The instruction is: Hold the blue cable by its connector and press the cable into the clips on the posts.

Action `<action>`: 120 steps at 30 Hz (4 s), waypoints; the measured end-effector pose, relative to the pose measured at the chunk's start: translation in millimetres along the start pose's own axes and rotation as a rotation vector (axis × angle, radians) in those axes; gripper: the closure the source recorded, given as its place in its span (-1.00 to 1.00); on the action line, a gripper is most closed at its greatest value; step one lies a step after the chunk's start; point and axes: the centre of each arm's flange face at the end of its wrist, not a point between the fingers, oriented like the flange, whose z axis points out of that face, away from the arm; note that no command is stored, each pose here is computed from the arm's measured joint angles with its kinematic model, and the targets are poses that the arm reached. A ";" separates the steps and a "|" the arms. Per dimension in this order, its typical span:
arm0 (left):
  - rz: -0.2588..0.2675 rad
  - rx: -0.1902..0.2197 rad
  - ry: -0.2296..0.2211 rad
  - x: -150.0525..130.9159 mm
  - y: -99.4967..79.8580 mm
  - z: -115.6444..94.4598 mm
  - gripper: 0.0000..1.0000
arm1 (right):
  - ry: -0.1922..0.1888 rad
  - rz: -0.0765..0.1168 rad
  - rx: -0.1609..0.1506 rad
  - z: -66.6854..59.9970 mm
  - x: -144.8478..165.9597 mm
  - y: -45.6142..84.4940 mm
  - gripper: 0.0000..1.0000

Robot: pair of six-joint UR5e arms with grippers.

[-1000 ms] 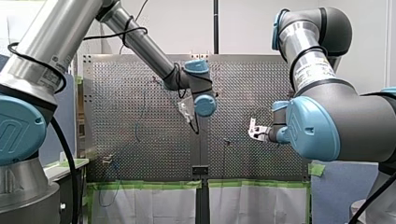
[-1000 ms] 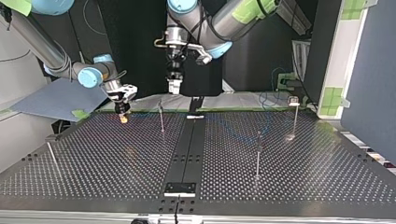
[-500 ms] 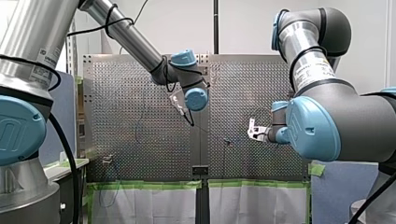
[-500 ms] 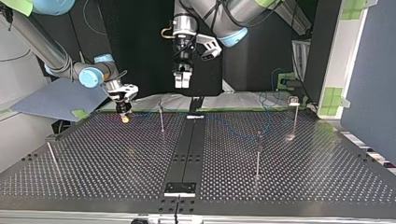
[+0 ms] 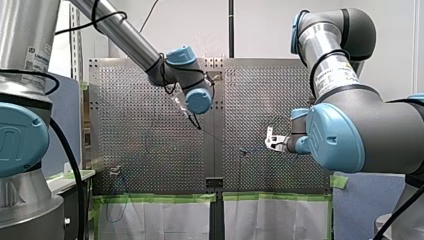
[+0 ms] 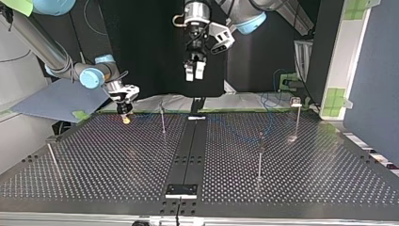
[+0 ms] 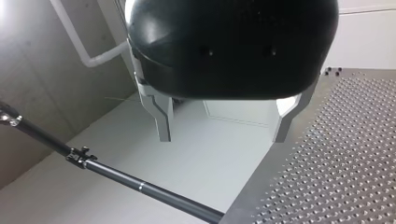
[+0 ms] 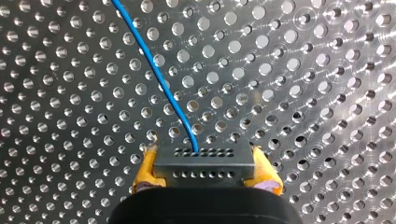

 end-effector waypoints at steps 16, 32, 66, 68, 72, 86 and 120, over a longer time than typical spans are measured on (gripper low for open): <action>0.078 -0.018 0.086 10.1 43.8 -45.9 -1.00 | -0.002 0.000 0.002 0.0 -0.4 -1.2 1.00; 0.171 -0.039 0.188 18.5 92.2 -97.4 -1.00 | -0.003 0.001 0.002 0.0 -0.4 -1.4 1.00; 0.185 -0.042 0.203 18.9 99.8 -105.2 -1.00 | -0.018 0.000 -0.002 -2.0 -1.9 0.0 1.00; 0.185 -0.042 0.203 18.9 99.8 -105.2 -1.00 | -0.018 0.000 -0.002 -2.1 -1.9 0.1 1.00; 0.185 -0.042 0.203 18.9 99.8 -105.2 -1.00 | -0.018 0.000 -0.002 -2.1 -1.9 0.1 1.00; 0.185 -0.042 0.203 18.9 99.8 -105.2 -1.00 | -0.018 0.000 -0.002 -2.1 -1.9 0.0 1.00; 0.185 -0.042 0.203 18.9 99.8 -105.2 -1.00 | -0.018 0.000 -0.002 -2.0 -1.9 0.0 1.00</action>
